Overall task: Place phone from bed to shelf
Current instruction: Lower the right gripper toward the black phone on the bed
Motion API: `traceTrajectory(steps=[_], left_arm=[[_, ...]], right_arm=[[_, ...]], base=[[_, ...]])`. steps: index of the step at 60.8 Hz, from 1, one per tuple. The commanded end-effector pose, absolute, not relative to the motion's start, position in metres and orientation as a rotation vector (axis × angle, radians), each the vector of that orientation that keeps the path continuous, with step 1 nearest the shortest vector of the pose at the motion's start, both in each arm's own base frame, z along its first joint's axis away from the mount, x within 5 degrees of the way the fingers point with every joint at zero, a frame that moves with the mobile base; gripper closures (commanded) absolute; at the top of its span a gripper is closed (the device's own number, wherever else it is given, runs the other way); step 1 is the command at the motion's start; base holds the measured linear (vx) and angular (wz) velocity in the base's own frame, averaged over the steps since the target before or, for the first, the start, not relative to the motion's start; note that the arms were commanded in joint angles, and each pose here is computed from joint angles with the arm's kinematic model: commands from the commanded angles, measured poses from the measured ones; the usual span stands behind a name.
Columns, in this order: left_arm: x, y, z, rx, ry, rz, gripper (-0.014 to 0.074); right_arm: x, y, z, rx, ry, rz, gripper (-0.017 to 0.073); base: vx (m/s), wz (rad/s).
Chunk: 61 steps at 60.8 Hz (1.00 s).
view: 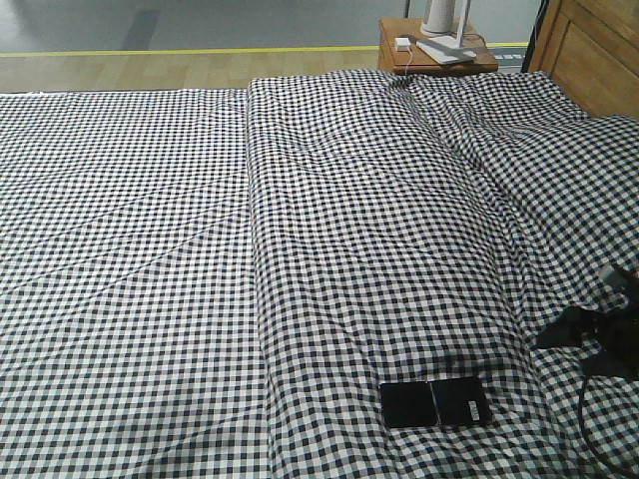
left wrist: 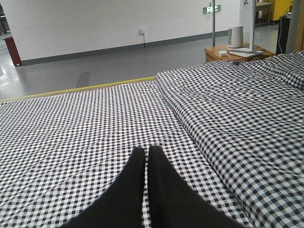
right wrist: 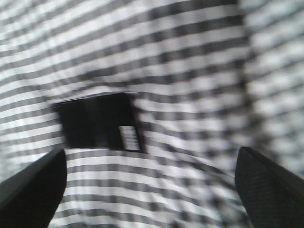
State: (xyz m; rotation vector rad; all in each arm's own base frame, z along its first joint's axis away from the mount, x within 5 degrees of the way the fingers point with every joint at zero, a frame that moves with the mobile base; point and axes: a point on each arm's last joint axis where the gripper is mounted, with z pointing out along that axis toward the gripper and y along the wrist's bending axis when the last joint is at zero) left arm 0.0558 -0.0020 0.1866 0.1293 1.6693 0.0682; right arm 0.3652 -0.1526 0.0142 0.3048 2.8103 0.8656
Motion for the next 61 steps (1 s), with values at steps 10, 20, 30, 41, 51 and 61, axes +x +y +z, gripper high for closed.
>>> traceTrajectory(steps=[10,20,30,41,51,61], left_arm=[[0.055,-0.002,0.201,0.112,1.571,0.058,0.0592],[0.055,-0.002,0.201,0.112,1.571,0.058,0.0592],[0.055,-0.002,0.201,0.112,1.571,0.058,0.0592],[0.055,-0.002,0.201,0.112,1.571,0.058,0.0592],[0.055,-0.002,0.201,0.112,1.571,0.058,0.0592],[0.055,-0.002,0.201,0.112,1.571,0.058,0.0592]], right_arm=[[0.387,-0.147,0.019,0.18,2.633,1.148,-0.01],[0.386,-0.145,-0.001,0.161,2.624,1.195,-0.0093],[0.382,-0.139,-0.019,0.15,2.596,1.272,-0.0088],[0.381,-0.134,-0.029,0.182,2.519,1.371,-0.0083],[0.379,-0.131,-0.039,0.185,2.494,1.397,-0.0079],[0.378,-0.129,-0.047,0.216,2.45,1.429,-0.0075]], base=[[0.0,0.0],[0.0,0.0],[0.0,0.0],[0.0,0.0],[0.0,0.0],[0.0,0.0]])
